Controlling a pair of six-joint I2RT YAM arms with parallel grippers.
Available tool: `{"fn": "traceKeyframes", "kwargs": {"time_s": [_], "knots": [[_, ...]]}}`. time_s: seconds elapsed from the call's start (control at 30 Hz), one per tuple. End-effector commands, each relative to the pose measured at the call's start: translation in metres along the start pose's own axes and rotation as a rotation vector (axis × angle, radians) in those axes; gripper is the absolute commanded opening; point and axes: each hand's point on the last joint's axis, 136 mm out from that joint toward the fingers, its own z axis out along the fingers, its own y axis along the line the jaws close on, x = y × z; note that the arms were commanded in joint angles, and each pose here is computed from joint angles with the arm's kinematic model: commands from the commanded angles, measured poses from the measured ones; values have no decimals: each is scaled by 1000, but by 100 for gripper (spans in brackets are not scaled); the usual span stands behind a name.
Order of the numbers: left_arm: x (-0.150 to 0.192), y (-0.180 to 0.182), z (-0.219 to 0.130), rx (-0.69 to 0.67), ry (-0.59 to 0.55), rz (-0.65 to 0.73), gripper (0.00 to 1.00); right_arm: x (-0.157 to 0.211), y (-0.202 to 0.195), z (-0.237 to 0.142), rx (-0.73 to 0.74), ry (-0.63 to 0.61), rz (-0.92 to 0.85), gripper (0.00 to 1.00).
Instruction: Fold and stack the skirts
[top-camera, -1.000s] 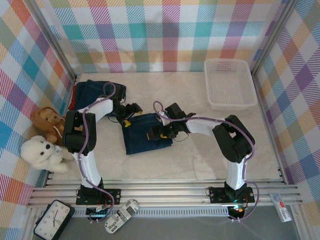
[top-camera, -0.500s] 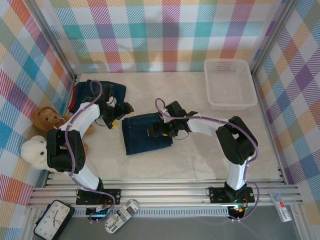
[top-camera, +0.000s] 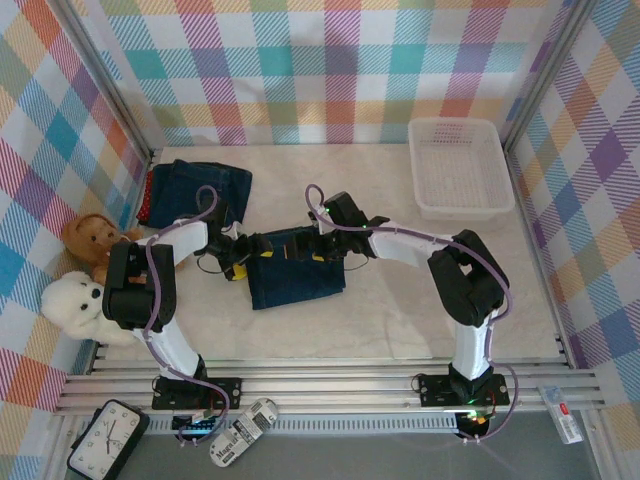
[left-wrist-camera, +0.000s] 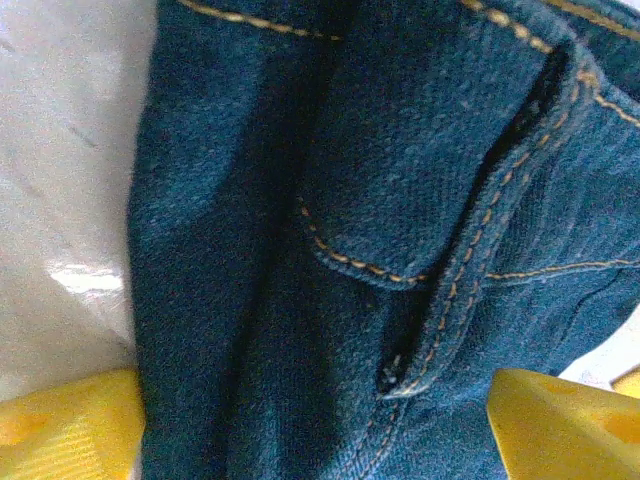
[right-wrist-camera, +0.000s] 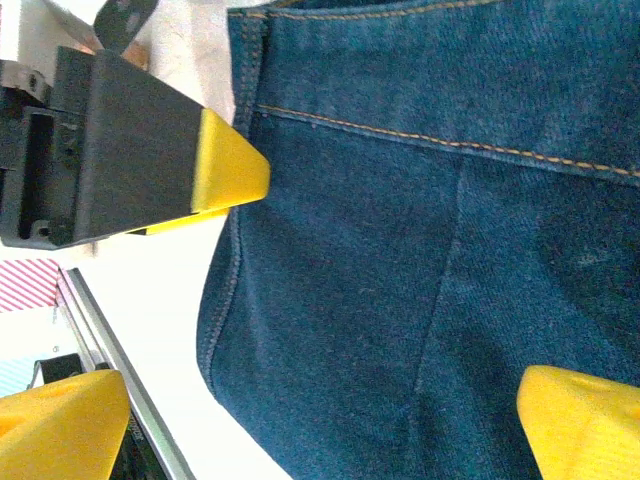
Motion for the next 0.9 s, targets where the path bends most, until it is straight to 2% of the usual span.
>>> {"fn": "traceKeyframes", "kwargs": {"time_s": [0.0,0.2,0.37,0.43,0.53,0.7,0.87], "knots": [[4,1,6,31,25,21,84,2,0,8,-17,13,39,99],[9,8,11,13,50,15,81,7,-9,16,-8,35,87,99],[11,23,10,-77,36,11,83,9,-12,20,-4,41,106,99],[14,20,10,-94,36,48,84,8,-11,20,-7,41,110,99],[19,12,13,-86,43,92,84,2,3,18,-62,36,81,99],[17,19,21,-118,51,78,84,-7,30,23,-169,50,-24,99],[15,17,24,-106,63,79,86,-18,6,44,-66,42,45,99]]}}
